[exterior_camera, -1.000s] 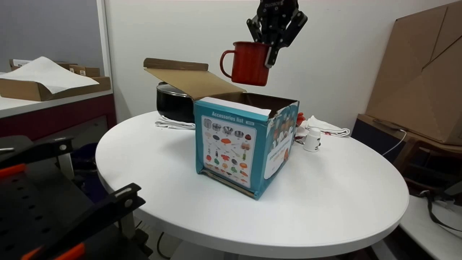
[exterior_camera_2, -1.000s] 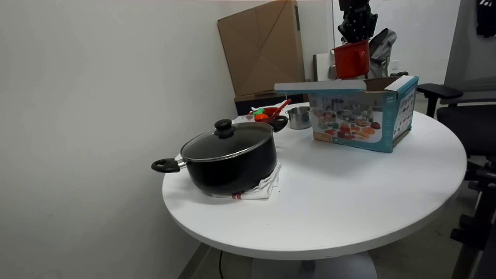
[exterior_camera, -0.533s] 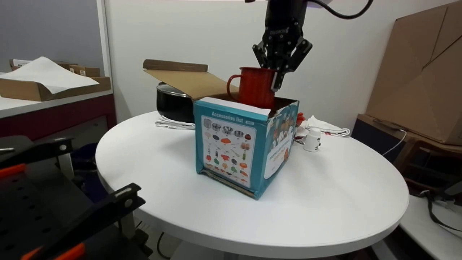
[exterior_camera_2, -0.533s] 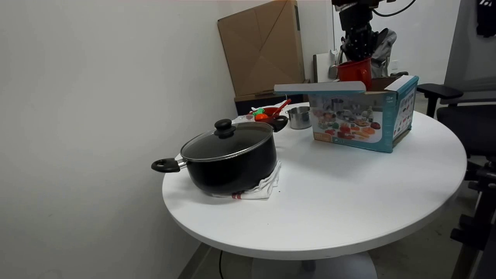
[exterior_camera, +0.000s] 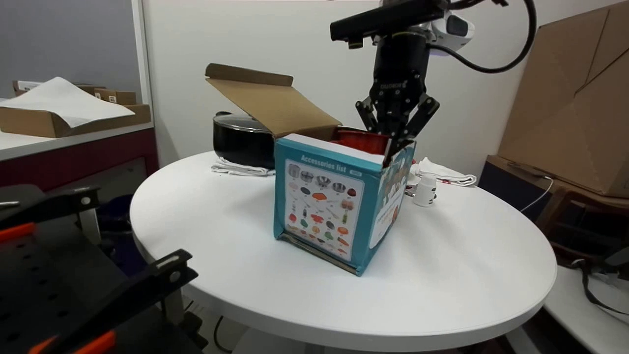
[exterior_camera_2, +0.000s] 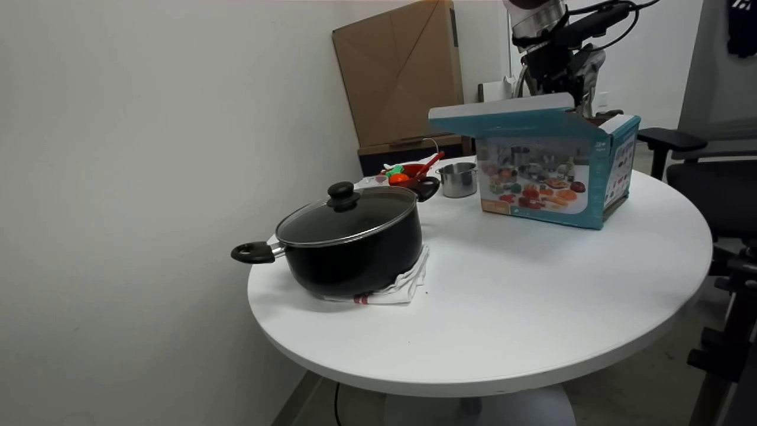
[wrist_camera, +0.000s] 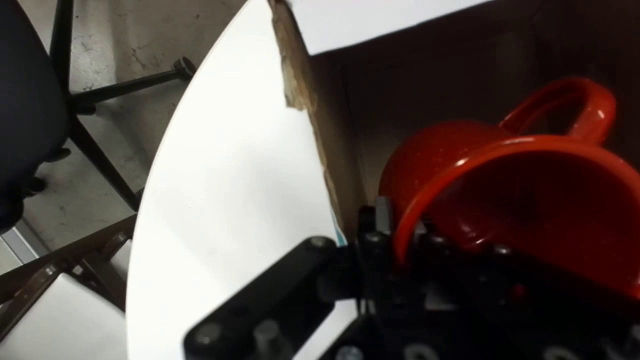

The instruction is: Put the red mug, salt shaker, silver pot, and silver lid in the box then close it

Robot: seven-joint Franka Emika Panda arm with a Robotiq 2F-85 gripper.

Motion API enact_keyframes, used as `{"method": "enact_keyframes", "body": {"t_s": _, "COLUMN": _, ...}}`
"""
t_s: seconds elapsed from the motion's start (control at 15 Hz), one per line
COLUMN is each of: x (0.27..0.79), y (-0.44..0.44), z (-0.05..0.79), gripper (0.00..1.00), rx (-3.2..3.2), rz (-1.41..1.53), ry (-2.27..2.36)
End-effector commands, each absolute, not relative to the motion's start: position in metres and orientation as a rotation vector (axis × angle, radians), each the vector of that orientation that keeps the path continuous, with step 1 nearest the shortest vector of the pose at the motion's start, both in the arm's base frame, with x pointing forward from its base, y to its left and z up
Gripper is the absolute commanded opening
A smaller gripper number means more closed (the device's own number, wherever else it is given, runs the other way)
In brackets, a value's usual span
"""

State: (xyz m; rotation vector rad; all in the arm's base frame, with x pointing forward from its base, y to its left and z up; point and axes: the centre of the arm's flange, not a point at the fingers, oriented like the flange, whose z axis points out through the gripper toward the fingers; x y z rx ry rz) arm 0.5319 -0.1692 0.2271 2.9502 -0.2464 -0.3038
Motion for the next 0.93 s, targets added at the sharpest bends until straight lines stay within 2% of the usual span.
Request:
{"method": "enact_keyframes", "body": {"t_s": 0.0, "x": 0.539, "y": -0.158, "z": 0.214, "gripper": 0.01, "rx": 2.933, "rz": -0.306, "ry": -0.105}}
{"method": "enact_keyframes", "body": {"t_s": 0.47, "x": 0.55, "y": -0.112, "z": 0.2, "gripper": 0.01, "rx": 2.95, "rz": -0.248, "ry": 0.1}}
{"method": "enact_keyframes", "body": {"t_s": 0.87, "x": 0.557, "y": -0.113, "z": 0.178, "gripper": 0.01, "rx": 2.915, "rz": -0.178, "ry": 0.199}}
